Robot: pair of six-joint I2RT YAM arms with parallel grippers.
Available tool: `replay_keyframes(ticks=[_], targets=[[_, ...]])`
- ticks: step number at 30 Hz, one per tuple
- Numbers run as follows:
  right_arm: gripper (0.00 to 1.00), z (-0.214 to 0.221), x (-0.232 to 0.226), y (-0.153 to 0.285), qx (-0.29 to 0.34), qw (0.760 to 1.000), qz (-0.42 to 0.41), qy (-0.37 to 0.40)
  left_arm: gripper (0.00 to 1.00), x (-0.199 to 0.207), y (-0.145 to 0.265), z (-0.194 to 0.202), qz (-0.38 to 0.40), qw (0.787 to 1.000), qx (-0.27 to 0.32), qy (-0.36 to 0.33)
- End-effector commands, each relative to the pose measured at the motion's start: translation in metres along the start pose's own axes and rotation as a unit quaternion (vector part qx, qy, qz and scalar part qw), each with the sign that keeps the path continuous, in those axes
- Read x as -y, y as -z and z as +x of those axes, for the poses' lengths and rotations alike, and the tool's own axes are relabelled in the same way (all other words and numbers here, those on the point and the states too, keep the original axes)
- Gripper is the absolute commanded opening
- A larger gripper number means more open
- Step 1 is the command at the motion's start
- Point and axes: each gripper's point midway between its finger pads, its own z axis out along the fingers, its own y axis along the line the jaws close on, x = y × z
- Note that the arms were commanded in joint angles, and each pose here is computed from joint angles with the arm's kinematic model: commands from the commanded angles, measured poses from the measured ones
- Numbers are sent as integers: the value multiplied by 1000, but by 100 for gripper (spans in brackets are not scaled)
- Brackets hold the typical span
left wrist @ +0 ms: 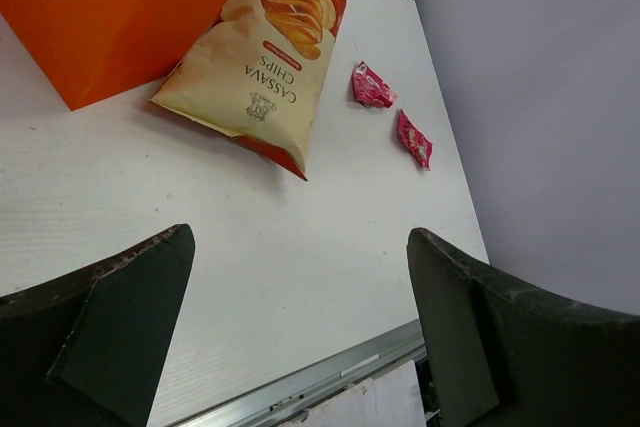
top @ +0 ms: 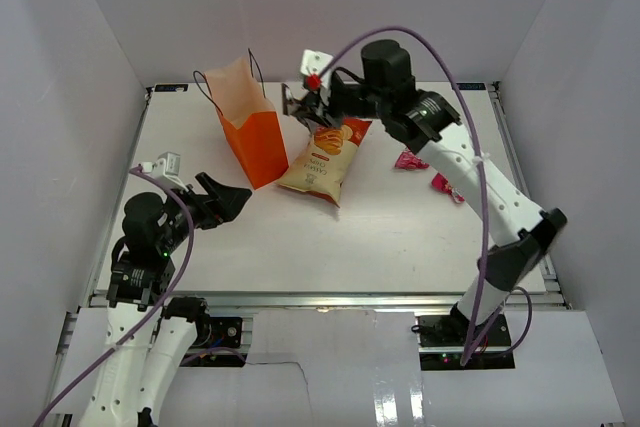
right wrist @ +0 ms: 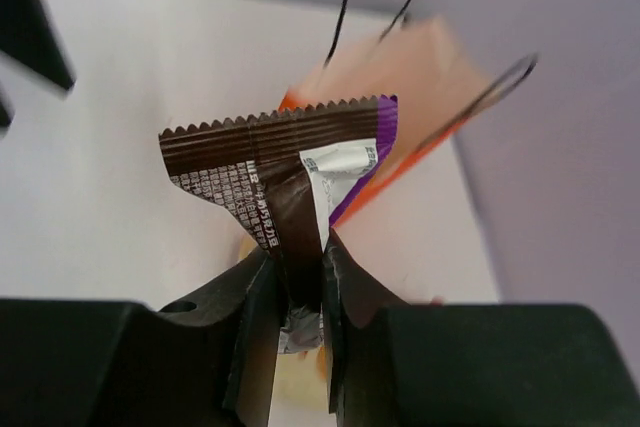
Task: Place the snacks into the paper bag
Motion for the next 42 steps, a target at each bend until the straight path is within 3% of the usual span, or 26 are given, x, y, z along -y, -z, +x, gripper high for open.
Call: replay_keyframes(ticks=[1, 2, 3, 7, 13, 20, 21, 23, 29, 32, 34, 37, 39, 40, 42], targets=[[25, -51, 48, -44, 56, 995, 82, 9, 98, 1, 3, 3, 7, 1000, 6, 6], [25, -95, 56, -40, 100, 990, 101, 26, 98, 1, 5, 4, 9, 1000, 8, 8], [25, -91, 63, -65, 106, 988, 108, 23, 98, 1, 6, 5, 8, 1000, 9, 12], [25, -113, 77, -94, 162, 971, 173, 27, 98, 0, 14, 7, 3, 1000, 15, 16], [27, -100, 91, -133, 179, 953, 245, 18, 98, -3, 23, 12, -7, 1000, 18, 22], [54, -57, 104, -153, 141, 942, 303, 29, 98, -3, 23, 11, -9, 1000, 17, 21], [67, -53, 105, -154, 135, 941, 308, 30, 98, -3, 22, 11, -8, 1000, 16, 21], [79, -49, 103, -155, 127, 944, 304, 32, 98, -2, 21, 10, -8, 1000, 15, 19], [81, -92, 101, -116, 161, 945, 284, 22, 98, -2, 18, 10, -6, 1000, 12, 17], [82, -87, 98, -91, 148, 955, 253, -33, 98, -3, 17, 11, -6, 1000, 11, 17], [84, -75, 94, -66, 132, 961, 231, -74, 98, -4, 18, 12, -6, 1000, 11, 18], [91, 8, 83, -56, 60, 960, 202, -185, 98, -6, 17, 16, -7, 1000, 9, 23], [98, 67, 80, -36, 21, 935, 210, -284, 98, -8, 14, 18, -6, 1000, 5, 26], [97, 82, 82, -25, 16, 922, 226, -314, 98, -9, 13, 19, -6, 1000, 4, 26], [91, 140, 90, -7, -13, 874, 270, -405, 98, -10, 10, 21, -6, 1000, -4, 28]])
